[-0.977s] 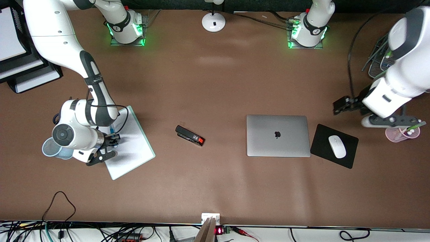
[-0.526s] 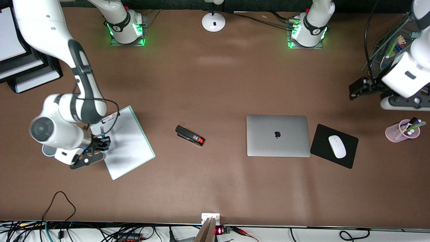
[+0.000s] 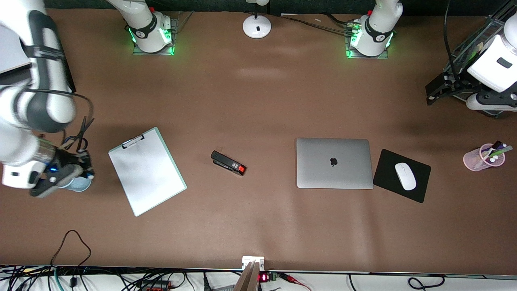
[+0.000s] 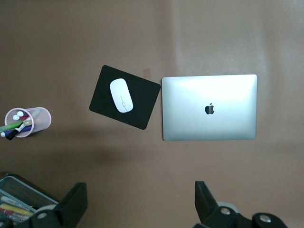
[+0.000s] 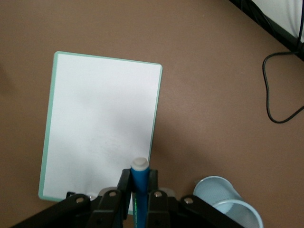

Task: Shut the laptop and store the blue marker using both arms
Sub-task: 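Lift the blue marker with the right gripper while the left gripper withdraws, then lower the blue marker into the light blue cup with the right gripper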

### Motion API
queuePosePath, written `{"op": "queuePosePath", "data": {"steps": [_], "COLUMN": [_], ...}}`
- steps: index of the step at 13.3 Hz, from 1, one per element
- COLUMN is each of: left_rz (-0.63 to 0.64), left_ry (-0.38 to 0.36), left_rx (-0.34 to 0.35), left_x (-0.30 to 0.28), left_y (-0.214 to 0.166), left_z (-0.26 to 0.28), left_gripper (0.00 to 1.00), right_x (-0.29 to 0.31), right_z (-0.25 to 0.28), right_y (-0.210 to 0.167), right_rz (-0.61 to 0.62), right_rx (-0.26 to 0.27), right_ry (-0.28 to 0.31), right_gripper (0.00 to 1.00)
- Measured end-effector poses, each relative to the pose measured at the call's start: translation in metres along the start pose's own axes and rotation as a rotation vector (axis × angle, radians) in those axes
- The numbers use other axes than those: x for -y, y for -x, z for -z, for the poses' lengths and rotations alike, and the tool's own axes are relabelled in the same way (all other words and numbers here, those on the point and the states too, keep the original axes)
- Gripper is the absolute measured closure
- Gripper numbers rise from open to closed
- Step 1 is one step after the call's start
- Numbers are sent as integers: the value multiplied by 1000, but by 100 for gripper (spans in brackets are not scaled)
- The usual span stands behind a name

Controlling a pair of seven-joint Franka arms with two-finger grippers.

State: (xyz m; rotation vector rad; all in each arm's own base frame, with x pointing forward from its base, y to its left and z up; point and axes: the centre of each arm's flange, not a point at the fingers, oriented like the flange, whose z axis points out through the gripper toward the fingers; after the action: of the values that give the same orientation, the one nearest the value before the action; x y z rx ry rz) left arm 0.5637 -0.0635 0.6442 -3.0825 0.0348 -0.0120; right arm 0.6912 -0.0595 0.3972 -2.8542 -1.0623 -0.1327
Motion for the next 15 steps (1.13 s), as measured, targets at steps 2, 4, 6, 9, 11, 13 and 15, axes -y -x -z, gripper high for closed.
{"op": "queuePosePath", "data": {"steps": [2,4,6,9,11,13,15], "left_rz": [0,-2,-7,-15,-13,-14,-16], "left_ry": [-3,-7,-9,-7,-8,-10,-11], "left_rx": [-4,-8,-14,-7,2,6,14], "left_x": [0,-1,-1,1,3,2,2], "left_y": [3,8,12,19,25,29,29], "left_z": [5,11,16,16,14,14,12], "left_gripper": [0,0,0,0,0,0,0], "right_x": [-18,-31,-46,-65,-74,-87,-99], "right_z": [21,38,50,53,46,30,12], "right_y": [19,34,49,80,93,109,129], "right_rz": [91,220,383,541,619,682,696], "right_rx": [-36,-102,-230,-376,-481,-587,-616], "right_ry": [-66,-115,-137,-172,-186,-194,-208], "right_gripper": [83,83,83,83,83,83,83]}}
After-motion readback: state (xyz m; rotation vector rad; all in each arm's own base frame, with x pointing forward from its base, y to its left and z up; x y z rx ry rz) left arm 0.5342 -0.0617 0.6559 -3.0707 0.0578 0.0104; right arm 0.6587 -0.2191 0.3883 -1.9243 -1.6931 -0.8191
